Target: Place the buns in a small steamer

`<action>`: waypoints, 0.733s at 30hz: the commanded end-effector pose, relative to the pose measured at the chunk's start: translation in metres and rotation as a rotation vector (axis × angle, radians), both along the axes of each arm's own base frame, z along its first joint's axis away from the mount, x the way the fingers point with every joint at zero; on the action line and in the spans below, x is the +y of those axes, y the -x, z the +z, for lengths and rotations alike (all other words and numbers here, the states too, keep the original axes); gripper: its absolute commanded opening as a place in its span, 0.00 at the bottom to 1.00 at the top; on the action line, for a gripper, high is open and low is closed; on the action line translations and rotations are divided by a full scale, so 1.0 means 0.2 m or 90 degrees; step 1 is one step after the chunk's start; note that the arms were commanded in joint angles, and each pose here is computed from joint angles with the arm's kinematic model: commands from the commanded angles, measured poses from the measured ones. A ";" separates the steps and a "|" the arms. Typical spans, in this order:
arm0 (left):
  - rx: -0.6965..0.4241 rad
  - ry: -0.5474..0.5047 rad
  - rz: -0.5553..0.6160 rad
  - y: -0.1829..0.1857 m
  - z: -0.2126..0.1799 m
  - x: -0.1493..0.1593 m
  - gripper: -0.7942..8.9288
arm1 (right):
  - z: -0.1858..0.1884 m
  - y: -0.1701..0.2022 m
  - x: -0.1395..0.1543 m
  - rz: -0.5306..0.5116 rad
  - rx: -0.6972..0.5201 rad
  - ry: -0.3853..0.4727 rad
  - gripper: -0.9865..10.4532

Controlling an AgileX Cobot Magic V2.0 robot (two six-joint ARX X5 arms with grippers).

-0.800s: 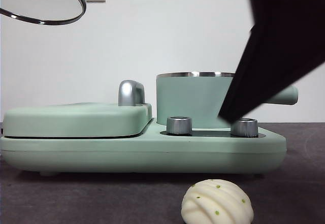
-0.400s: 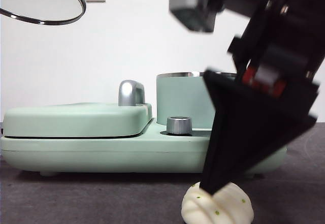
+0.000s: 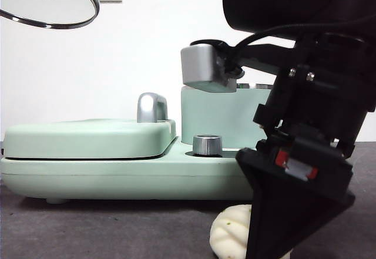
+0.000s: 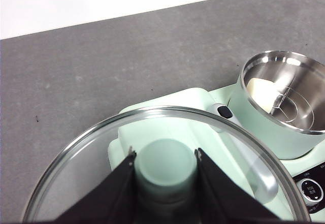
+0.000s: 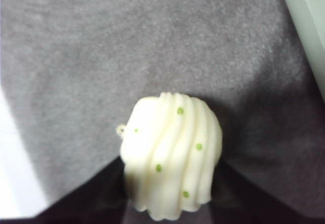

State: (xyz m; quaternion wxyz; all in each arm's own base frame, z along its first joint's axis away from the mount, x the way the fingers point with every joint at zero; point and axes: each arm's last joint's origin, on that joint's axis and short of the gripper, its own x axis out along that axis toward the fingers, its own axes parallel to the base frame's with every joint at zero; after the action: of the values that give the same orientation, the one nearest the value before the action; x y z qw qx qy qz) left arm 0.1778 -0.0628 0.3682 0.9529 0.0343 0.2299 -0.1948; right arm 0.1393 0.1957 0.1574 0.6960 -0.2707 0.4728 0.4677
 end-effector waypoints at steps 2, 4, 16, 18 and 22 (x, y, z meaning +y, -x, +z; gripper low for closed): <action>-0.023 0.009 0.001 -0.01 0.04 0.00 0.09 | 0.13 0.04 -0.04 -0.029 -0.002 -0.039 0.23; -0.023 0.009 0.001 -0.01 0.04 0.00 0.09 | 0.23 0.08 -0.09 -0.048 -0.005 -0.057 0.23; -0.023 0.009 0.001 -0.01 0.04 0.00 0.09 | 0.88 -0.01 -0.28 -0.267 -0.053 -0.142 0.24; -0.022 0.009 0.001 -0.01 0.04 0.00 0.09 | 0.95 -0.07 -0.28 -0.279 -0.073 -0.149 0.24; -0.022 0.009 0.000 -0.01 0.04 0.00 0.09 | 1.00 -0.24 -0.25 -0.298 -0.095 -0.138 0.24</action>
State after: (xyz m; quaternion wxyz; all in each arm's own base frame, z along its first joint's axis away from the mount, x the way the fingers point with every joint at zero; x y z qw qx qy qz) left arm 0.1778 -0.0628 0.3682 0.9529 0.0343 0.2301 -0.1948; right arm 0.1804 0.1405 0.3582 0.8456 -0.0981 0.4194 0.3153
